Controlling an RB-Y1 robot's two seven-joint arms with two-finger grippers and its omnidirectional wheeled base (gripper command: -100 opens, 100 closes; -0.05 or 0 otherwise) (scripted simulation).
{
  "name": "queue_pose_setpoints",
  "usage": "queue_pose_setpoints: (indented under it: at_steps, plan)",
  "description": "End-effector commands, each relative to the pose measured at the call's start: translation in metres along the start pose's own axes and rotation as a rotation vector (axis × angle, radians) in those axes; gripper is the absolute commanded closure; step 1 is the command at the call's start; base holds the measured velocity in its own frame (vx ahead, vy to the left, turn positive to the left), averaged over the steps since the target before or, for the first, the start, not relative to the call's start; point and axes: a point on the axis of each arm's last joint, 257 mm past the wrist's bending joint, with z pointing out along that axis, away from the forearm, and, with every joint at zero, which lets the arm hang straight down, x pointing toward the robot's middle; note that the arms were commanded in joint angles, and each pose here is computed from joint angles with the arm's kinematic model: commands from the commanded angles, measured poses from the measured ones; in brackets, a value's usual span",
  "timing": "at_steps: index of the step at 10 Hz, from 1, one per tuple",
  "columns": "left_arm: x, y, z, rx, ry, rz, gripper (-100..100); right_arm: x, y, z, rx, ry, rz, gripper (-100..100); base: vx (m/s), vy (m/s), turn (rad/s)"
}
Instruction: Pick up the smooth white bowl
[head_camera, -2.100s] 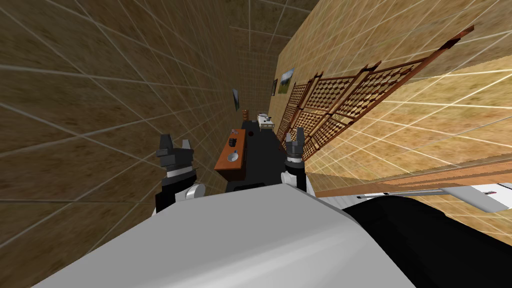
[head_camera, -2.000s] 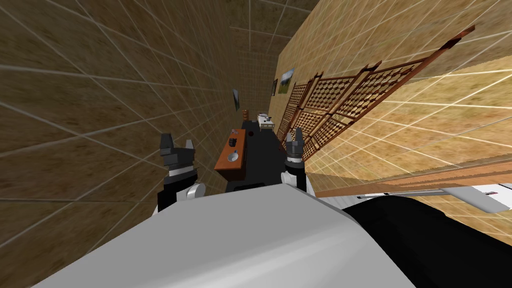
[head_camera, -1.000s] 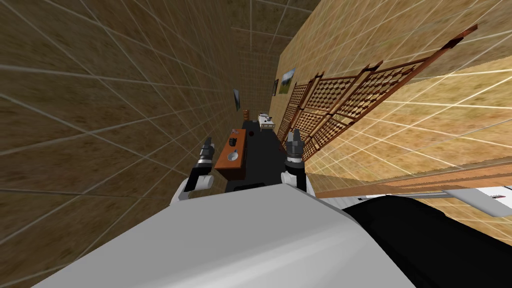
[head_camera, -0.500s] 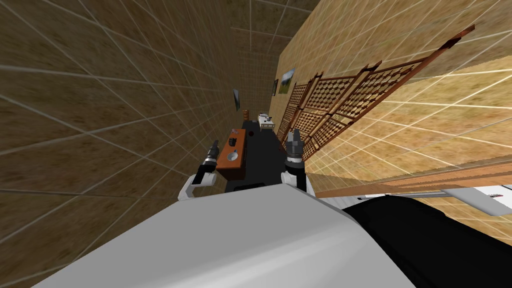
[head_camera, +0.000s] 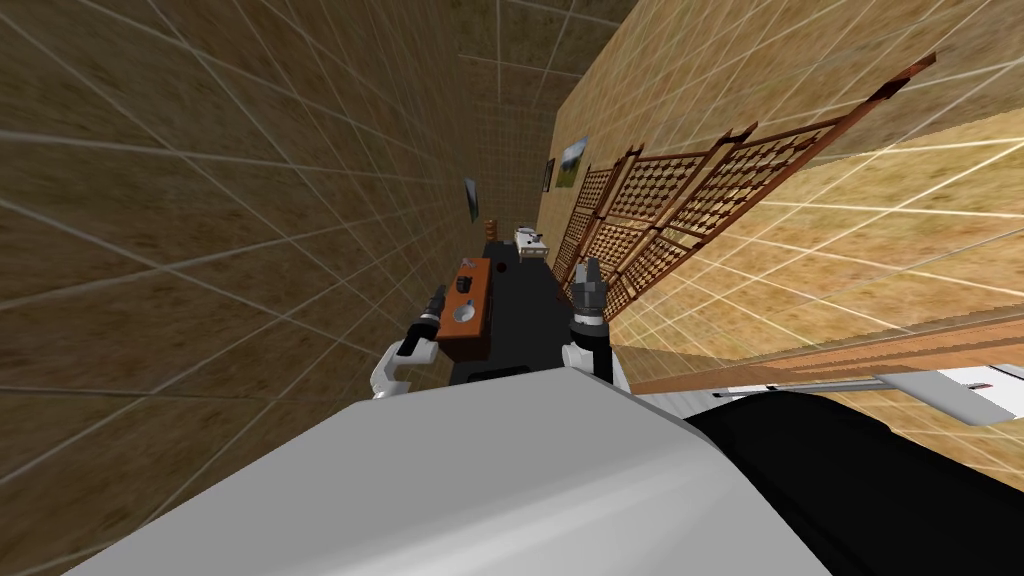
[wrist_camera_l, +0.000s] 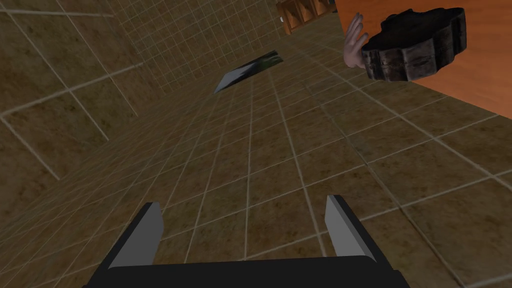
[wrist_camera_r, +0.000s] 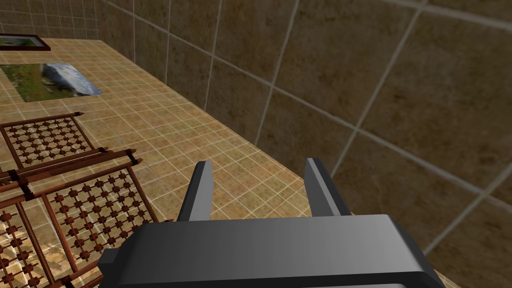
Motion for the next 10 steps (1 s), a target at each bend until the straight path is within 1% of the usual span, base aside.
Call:
queue_pose_setpoints:
  at_steps: [1, 2, 3, 5, 6, 7, 8, 9, 10]
  plan:
    - [0.005, 0.019, 0.002, -0.051, 0.014, 0.003, -100, 0.0, 0.0, 0.0, 0.0, 0.0, 0.0, 0, 0.009, -0.001, -0.013]
    - [0.01, 0.037, 0.007, -0.102, 0.029, 0.008, -100, 0.0, 0.0, 0.0, 0.0, 0.0, 0.0, 0, 0.01, -0.001, -0.031]
    - [0.011, 0.038, 0.007, -0.106, 0.029, 0.008, -100, 0.0, 0.0, 0.0, 0.0, 0.0, 0.0, 0, 0.008, 0.001, -0.011]
    - [0.019, 0.064, 0.016, -0.187, 0.052, 0.012, -100, 0.0, 0.0, 0.0, 0.0, 0.0, 0.0, 0, 0.012, 0.001, -0.036]
    - [0.021, 0.076, 0.013, -0.219, 0.058, 0.012, -100, 0.0, 0.0, 0.0, 0.0, 0.0, 0.0, 0, 0.015, 0.002, -0.019]
    - [0.025, 0.093, 0.014, -0.271, 0.07, 0.012, -100, 0.0, 0.0, 0.0, 0.0, 0.0, 0.0, 0, 0.017, 0.002, -0.037]
    - [0.025, 0.095, 0.014, -0.276, 0.071, 0.012, -100, 0.0, 0.0, 0.0, 0.0, 0.0, 0.0, 0, 0.013, 0.003, -0.016]
    - [0.03, 0.113, 0.014, -0.334, 0.082, 0.01, -100, 0.0, 0.0, 0.0, 0.0, 0.0, 0.0, 0, 0.016, 0.003, -0.029]
    - [0.032, 0.124, 0.015, -0.369, 0.089, 0.006, -100, 0.0, 0.0, 0.0, 0.0, 0.0, 0.0, 0, 0.025, 0.007, -0.074]
